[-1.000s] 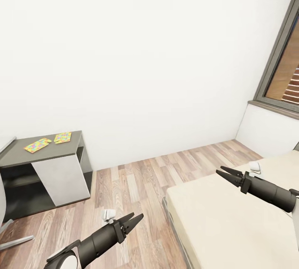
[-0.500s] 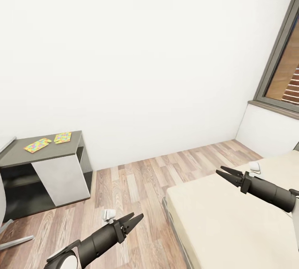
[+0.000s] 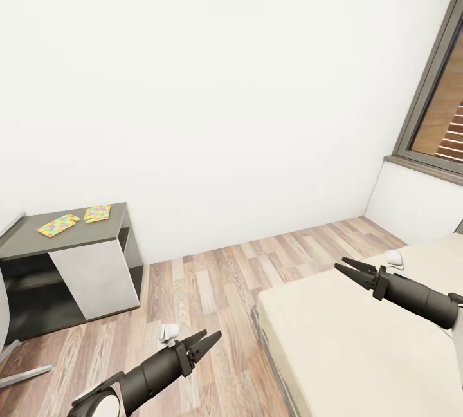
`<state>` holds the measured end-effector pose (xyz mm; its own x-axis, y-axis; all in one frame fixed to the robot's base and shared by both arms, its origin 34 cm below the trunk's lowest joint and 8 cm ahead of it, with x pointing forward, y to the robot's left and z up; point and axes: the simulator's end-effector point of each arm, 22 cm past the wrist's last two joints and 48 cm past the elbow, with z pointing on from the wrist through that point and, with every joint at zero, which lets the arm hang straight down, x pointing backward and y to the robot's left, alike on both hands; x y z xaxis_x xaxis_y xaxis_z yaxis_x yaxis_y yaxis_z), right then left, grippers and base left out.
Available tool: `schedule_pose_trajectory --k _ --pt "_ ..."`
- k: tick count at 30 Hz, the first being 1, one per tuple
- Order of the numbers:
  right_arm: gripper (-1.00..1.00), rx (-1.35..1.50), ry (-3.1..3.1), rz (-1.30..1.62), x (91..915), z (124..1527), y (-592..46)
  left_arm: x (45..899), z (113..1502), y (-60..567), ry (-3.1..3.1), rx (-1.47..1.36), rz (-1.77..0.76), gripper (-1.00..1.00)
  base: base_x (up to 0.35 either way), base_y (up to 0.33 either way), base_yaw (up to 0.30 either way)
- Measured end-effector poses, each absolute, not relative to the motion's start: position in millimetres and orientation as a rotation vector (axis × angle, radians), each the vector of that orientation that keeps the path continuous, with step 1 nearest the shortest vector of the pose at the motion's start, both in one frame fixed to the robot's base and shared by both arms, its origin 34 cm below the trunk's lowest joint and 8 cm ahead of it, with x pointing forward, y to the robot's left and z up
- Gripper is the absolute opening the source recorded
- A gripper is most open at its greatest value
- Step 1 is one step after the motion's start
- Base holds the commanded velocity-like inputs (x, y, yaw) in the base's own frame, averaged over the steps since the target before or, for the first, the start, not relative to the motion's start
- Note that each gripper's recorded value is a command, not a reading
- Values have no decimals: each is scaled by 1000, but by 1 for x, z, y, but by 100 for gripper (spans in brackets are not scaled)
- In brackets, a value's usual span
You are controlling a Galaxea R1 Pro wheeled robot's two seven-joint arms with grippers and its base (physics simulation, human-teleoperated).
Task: Put all the toys in the child's room - the three board games (two on the bed and one on the table), the two jigsaw puzzles on the table, and the tennis ball on the table - inside the toy box on the table in the child's room.
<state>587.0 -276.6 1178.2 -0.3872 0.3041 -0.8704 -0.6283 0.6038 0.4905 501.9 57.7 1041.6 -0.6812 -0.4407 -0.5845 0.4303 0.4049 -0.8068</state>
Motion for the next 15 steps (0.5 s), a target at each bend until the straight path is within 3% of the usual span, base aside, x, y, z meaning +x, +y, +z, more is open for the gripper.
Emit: schedule_pose_trajectory --k 9,15 --pt "100 -259 1707 1026 586 1178 -279 510 1032 63 1900 -32 -1338 100 0 0 -13" --pt "100 -251 1716 1029 586 1178 -281 516 1024 67 1927 -55 -1297 100 0 0 -140"
